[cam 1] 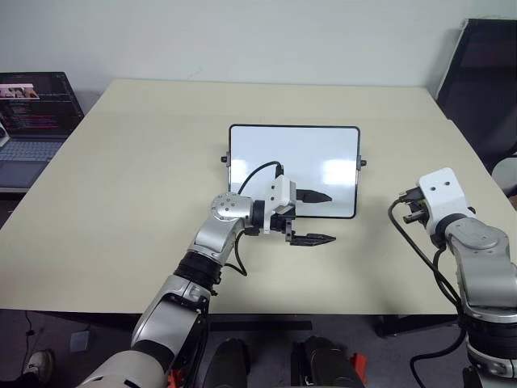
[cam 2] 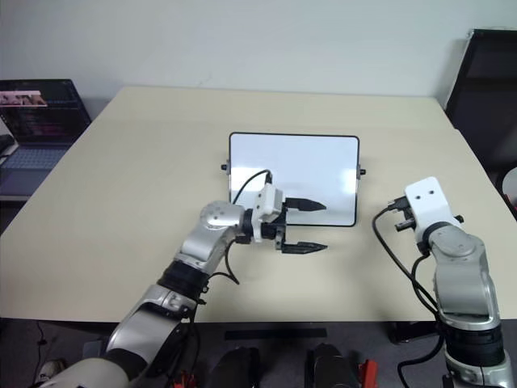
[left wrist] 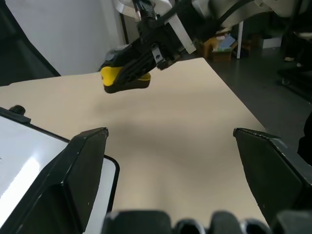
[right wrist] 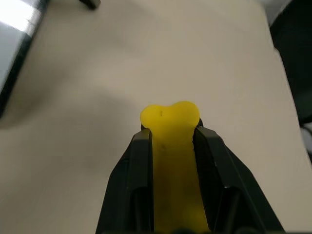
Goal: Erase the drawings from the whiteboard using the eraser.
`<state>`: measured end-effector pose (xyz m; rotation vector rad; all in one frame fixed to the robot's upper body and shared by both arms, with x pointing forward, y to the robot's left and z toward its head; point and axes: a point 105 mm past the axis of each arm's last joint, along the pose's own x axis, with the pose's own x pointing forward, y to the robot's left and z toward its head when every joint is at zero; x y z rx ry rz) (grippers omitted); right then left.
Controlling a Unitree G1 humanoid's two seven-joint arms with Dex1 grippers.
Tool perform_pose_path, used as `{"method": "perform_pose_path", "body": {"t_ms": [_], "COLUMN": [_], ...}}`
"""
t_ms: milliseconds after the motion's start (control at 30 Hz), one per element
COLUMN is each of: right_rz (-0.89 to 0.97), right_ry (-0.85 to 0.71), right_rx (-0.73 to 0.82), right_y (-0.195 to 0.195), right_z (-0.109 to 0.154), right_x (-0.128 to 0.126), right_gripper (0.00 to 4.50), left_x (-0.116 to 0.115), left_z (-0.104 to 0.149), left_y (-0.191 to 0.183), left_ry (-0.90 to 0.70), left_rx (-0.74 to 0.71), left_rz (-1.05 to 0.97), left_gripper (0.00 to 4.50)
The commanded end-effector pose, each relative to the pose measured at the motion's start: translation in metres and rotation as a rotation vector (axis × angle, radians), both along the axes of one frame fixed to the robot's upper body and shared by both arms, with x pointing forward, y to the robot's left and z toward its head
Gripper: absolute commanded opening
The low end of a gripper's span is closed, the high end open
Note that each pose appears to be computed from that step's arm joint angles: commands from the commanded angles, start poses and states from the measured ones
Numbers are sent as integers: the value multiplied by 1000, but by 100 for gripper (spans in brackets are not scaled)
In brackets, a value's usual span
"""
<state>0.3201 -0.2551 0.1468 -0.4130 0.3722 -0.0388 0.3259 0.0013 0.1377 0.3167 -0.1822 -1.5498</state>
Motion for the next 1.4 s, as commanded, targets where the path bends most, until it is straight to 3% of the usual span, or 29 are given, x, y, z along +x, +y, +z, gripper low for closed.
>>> {"method": "perform_pose_path", "body": {"t_ms": [33, 233, 567, 1167, 1200, 1400], "right_rz": [-63, -139, -154, -104, -103, -98], "right_ry": [21, 56, 44, 82, 83, 91], "right_rx": [100, 252, 357, 420, 420, 434], "right_y": [-10, -18, -17, 5, 5, 7], "right_z": [-4, -12, -9, -24, -24, -25], "right_x": [-2, 3, 17, 22, 23, 23], "right_gripper": [88, 88, 88, 88, 122, 122], "left_x": [5, 10, 10, 9, 9, 9], "left_z": [4, 4, 0, -1, 0, 4], "left_y": [-2, 0, 0, 2, 2, 1], "left_ry": [-69, -66, -71, -75, -75, -75], "left_rx": [10, -13, -13, -12, -14, -22], "left_rz": [13, 65, 98, 114, 117, 119], "left_gripper": [450, 450, 450, 450, 450, 450]}}
